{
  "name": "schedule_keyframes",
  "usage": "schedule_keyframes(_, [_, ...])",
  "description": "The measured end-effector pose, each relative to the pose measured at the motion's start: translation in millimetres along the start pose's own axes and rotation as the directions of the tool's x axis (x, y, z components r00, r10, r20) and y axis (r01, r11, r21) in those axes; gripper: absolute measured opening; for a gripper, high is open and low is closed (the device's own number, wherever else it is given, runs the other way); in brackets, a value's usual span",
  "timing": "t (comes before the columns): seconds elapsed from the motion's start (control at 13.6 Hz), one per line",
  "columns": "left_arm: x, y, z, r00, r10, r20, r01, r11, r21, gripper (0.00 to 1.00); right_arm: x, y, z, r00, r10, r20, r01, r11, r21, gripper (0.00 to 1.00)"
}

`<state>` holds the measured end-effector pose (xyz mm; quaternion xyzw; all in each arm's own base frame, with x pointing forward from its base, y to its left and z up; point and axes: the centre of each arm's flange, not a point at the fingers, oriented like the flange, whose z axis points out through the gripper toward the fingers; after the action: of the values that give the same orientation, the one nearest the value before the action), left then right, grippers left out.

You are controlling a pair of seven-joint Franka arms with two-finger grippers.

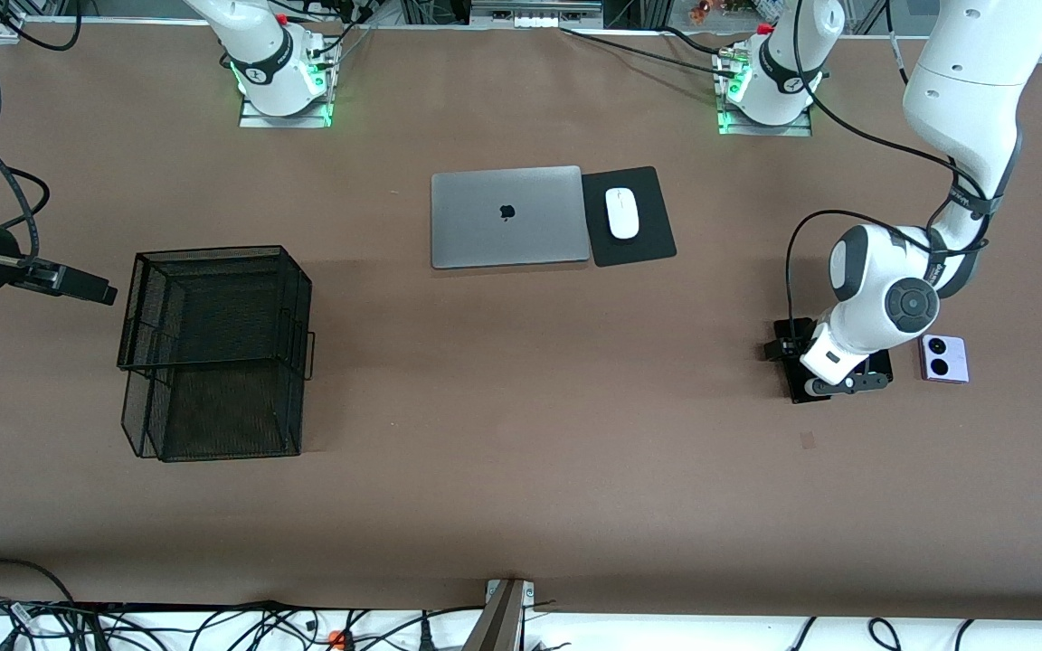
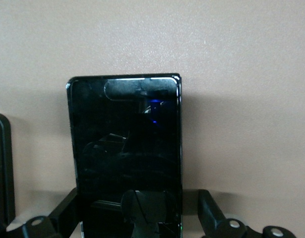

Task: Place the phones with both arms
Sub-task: 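Lower the left gripper and grasp the large black phone, then carry the black phone to the table middle and set it down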

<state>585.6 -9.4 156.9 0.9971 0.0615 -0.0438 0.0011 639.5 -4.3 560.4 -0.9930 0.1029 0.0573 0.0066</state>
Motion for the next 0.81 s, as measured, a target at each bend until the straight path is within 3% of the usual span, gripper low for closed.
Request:
schedule_keyframes(0.29, [0.0,-0.6,0.2,1.000,-0.002,-0.003,0.002,1.000,-0.001,1.00,0.0,0.0,0.0,1.000,0.000,0.000,0.000,1.000,0.000,1.00])
schedule_keyframes(0.44, [0.3,-1.9,0.0,1.000,-0.005,-0.005,0.005,1.000,-0.001,0.96,0.0,0.0,0.0,1.000,0.000,0.000,0.000,1.000,0.000,1.00])
schedule_keyframes(0.59, [1.2,-4.7,-3.3,1.000,-0.014,-0.009,0.014,1.000,-0.003,0.83,0.0,-0.1,0.1,1.000,0.000,0.000,0.000,1.000,0.000,1.00])
schedule_keyframes(0.81, [1.2,-4.7,-4.4,1.000,-0.019,-0.010,0.019,1.000,-0.003,0.81,0.0,0.0,0.0,1.000,0.000,0.000,0.000,1.000,0.000,1.00])
